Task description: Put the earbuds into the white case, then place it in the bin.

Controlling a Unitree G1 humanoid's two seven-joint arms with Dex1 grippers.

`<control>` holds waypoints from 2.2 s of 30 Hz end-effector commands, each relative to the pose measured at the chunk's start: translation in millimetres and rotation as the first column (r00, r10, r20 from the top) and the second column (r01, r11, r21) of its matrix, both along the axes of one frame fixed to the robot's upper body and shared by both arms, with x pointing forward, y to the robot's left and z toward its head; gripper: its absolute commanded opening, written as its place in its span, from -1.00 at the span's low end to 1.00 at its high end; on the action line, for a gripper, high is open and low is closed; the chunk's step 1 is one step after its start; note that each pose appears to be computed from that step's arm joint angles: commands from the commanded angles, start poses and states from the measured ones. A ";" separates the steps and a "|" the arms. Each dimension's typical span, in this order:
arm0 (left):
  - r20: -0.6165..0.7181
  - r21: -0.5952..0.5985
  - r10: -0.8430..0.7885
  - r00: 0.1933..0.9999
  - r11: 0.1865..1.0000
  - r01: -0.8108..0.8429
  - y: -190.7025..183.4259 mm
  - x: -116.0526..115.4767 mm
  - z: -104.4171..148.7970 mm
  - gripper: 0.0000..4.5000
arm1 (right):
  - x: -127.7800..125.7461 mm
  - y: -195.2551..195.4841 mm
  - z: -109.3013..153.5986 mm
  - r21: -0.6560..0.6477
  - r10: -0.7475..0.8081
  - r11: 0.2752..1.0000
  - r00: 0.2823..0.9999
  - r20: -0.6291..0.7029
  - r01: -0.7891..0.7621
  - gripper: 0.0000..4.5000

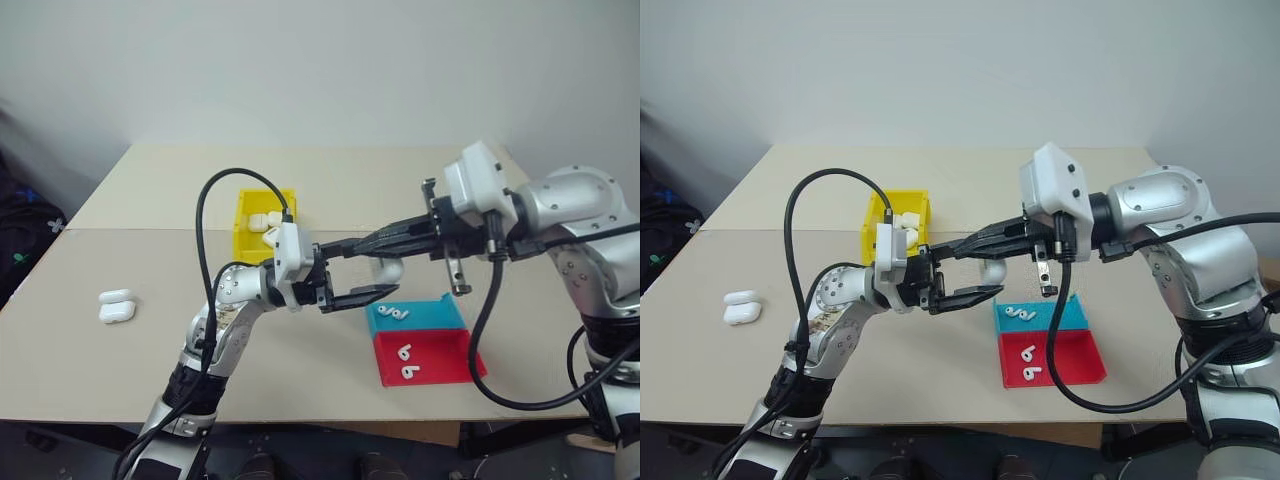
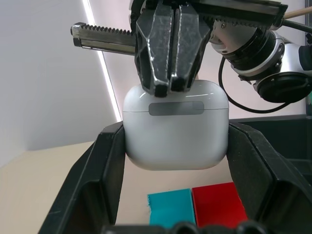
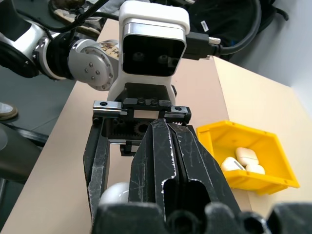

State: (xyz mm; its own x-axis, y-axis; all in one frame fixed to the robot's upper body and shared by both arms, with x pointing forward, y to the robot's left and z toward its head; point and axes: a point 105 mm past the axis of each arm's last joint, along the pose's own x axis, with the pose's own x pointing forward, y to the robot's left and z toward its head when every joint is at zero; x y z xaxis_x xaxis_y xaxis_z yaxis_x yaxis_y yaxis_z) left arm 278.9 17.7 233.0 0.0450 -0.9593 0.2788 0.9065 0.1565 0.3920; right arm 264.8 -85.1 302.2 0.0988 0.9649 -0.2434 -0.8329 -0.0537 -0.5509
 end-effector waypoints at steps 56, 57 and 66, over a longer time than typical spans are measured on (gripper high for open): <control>-0.243 -0.118 0.712 0.658 0.652 -0.749 106.6 89.0 32.8 0.98 | -2.4 -63.3 -48.7 0.003 -0.353 0.934 0.925 -0.141 0.357 -1.00; -0.167 -0.066 0.695 0.700 0.700 -0.711 108.5 73.1 25.5 0.98 | -10.3 -73.6 -63.0 -0.099 -0.338 0.940 0.933 -0.125 0.327 -1.00; -0.109 0.241 0.526 0.843 0.837 -0.491 151.2 -18.0 -6.6 0.98 | -21.5 -133.9 -79.3 -0.256 -0.404 0.890 0.913 -0.057 0.378 -1.00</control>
State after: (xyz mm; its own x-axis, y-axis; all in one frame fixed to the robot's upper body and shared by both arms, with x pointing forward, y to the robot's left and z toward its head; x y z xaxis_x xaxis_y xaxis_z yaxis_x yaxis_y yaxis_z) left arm 281.9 169.9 208.9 0.6448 -0.7643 0.0124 0.7317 0.6218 0.2793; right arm 245.0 -210.6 209.3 0.3798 0.7846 -0.4901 -0.8969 0.1824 -0.4029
